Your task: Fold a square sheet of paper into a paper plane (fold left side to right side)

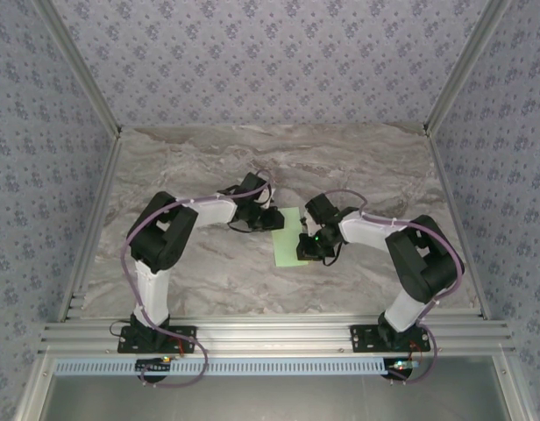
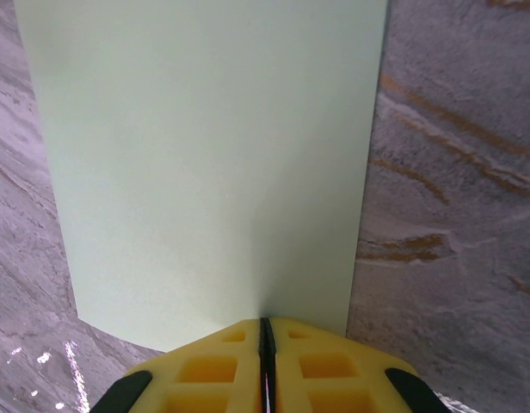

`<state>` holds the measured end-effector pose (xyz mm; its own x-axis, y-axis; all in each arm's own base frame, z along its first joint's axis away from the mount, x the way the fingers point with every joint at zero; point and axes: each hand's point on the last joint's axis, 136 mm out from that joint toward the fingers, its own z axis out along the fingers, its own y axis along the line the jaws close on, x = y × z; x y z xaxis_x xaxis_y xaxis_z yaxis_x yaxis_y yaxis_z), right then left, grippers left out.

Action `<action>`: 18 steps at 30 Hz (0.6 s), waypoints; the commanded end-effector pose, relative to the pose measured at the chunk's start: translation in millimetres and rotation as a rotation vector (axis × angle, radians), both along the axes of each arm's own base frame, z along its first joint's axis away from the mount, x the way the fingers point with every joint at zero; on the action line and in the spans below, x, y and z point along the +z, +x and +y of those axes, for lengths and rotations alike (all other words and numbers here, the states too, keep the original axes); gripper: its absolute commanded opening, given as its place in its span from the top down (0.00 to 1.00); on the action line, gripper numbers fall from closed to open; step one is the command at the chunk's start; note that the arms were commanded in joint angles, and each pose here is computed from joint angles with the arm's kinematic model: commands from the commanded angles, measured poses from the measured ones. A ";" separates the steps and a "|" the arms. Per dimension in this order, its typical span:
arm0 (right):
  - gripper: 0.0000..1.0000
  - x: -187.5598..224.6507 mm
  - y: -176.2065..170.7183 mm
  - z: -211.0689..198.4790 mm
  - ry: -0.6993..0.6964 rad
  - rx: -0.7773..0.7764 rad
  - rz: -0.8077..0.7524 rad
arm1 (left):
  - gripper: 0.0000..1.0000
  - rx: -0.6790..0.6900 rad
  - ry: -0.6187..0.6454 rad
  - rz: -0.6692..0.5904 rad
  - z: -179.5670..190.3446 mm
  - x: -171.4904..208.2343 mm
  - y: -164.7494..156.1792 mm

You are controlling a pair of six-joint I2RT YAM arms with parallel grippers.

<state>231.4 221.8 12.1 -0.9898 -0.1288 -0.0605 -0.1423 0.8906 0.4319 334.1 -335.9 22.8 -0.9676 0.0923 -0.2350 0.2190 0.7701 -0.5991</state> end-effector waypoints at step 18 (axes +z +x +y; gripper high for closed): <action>0.88 -29.2 -49.8 -20.8 -0.074 -0.066 0.133 | 0.81 0.154 0.067 -0.120 51.8 2.4 105.5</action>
